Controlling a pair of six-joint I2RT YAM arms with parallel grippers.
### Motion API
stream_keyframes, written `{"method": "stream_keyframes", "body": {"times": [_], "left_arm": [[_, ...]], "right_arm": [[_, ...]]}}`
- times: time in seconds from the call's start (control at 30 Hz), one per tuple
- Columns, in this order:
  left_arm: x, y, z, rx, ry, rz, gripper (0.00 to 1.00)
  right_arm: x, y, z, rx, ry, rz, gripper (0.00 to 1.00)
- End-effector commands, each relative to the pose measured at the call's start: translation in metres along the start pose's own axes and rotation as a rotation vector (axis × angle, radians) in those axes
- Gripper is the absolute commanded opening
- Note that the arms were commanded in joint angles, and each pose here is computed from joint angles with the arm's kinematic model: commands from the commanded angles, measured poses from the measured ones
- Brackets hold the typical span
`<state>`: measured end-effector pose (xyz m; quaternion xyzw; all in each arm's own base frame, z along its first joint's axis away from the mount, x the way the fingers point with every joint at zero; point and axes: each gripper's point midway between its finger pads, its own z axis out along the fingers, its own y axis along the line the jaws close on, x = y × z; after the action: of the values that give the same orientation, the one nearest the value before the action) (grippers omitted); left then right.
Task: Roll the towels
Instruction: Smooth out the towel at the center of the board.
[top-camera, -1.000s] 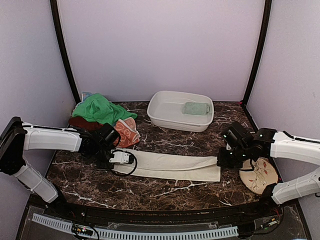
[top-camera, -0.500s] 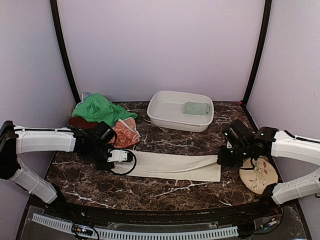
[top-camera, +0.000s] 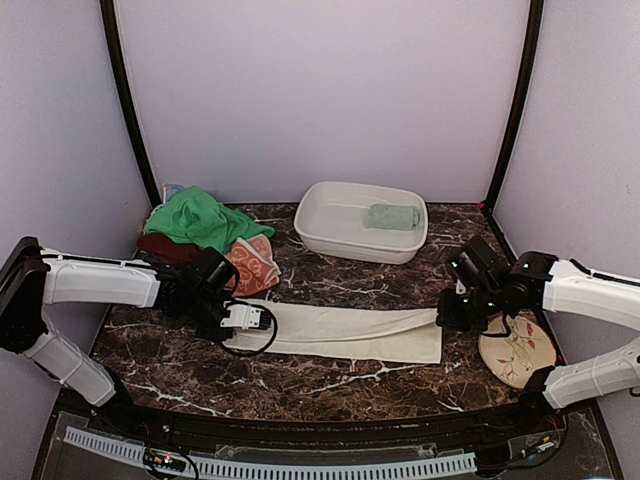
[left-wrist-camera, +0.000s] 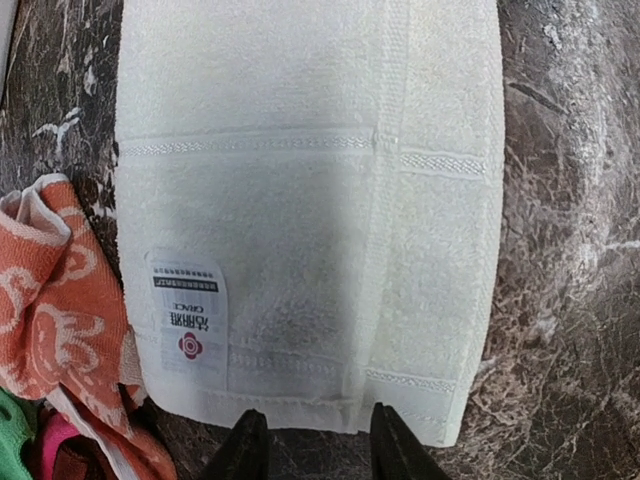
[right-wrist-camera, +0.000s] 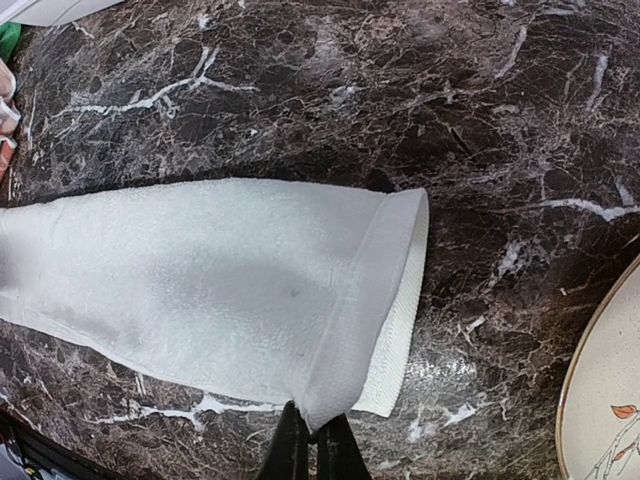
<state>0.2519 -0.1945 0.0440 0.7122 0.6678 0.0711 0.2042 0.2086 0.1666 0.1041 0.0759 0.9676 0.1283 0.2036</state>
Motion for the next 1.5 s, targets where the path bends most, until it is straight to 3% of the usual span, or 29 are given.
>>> {"method": "stream_keyframes", "body": {"times": [0.0,0.4,0.6,1.07,1.2,1.47], "left_arm": [[0.001,-0.008,0.006,0.012,0.013,0.058,0.39],[-0.003,-0.014,0.018,0.028,0.029,0.069,0.38],[-0.004,-0.007,0.019,0.017,0.053,0.052,0.25],[-0.013,0.010,0.015,-0.008,0.052,0.018,0.12],[-0.013,0.014,0.017,-0.028,0.057,0.019,0.00],[-0.013,0.044,-0.009,-0.166,0.070,0.049,0.00]], "right_arm": [[-0.009,0.003,-0.006,-0.011,-0.011,0.001,0.00],[-0.017,0.002,-0.008,-0.022,-0.013,0.005,0.00],[-0.019,0.002,-0.009,-0.024,-0.012,0.004,0.00],[-0.019,0.000,-0.011,-0.032,-0.015,0.006,0.00],[-0.020,0.001,-0.012,-0.035,-0.016,0.008,0.00],[-0.028,0.001,-0.013,-0.029,-0.025,0.002,0.00]]}}
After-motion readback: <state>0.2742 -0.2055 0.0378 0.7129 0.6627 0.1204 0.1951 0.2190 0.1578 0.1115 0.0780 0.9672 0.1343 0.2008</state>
